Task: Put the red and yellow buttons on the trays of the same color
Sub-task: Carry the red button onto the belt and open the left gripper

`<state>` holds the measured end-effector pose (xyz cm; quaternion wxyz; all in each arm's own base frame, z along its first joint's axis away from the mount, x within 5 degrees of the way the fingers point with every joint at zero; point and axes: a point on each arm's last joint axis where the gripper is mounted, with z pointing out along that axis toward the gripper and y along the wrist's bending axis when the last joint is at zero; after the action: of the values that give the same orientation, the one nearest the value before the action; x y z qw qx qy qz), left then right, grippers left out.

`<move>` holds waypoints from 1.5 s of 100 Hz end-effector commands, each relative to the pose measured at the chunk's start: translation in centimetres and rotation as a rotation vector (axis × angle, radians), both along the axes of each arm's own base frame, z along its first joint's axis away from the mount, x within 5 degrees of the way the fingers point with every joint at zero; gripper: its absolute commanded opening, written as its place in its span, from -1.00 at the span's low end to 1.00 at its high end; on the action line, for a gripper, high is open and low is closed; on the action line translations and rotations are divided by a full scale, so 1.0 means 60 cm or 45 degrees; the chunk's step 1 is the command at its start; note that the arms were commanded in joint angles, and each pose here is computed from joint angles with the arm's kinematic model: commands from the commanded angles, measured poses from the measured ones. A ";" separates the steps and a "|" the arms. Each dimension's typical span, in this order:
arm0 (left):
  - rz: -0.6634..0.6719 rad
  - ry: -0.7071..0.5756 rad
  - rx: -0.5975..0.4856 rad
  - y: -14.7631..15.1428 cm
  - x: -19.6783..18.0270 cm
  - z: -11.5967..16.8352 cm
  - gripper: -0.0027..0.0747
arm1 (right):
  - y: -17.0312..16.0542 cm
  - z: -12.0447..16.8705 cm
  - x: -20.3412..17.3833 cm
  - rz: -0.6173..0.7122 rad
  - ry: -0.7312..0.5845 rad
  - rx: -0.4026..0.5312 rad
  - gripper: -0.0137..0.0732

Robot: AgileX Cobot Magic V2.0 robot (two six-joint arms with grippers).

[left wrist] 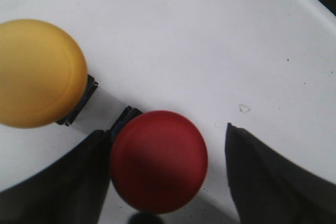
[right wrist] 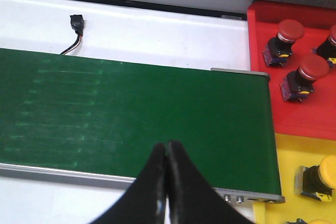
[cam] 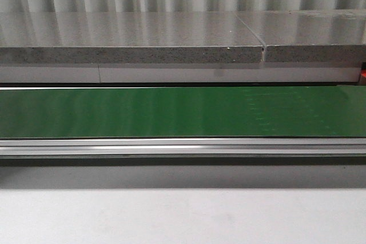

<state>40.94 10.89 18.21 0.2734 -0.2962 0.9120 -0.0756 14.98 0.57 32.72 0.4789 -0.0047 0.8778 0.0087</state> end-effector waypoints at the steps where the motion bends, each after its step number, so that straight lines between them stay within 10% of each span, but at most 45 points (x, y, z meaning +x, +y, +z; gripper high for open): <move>1: 0.037 -0.144 0.019 0.004 0.006 0.055 -0.09 | 0.000 0.024 0.002 0.011 -0.128 -0.011 -0.84; 39: -0.044 -0.204 0.074 -0.007 -0.015 0.118 -0.96 | 0.000 0.024 0.002 0.011 -0.128 -0.011 -0.84; 84: -0.341 -0.293 0.236 -0.056 -0.120 0.279 -0.98 | 0.000 0.024 0.002 0.011 -0.128 -0.011 -0.84; 150: -0.521 -0.120 0.120 -0.135 -0.137 0.194 -0.98 | 0.000 0.024 0.002 0.011 -0.128 -0.011 -0.84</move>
<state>32.80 3.18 27.60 0.2565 -0.0859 0.9582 -0.0927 14.98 0.57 32.72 0.4789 -0.0047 0.8778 0.0087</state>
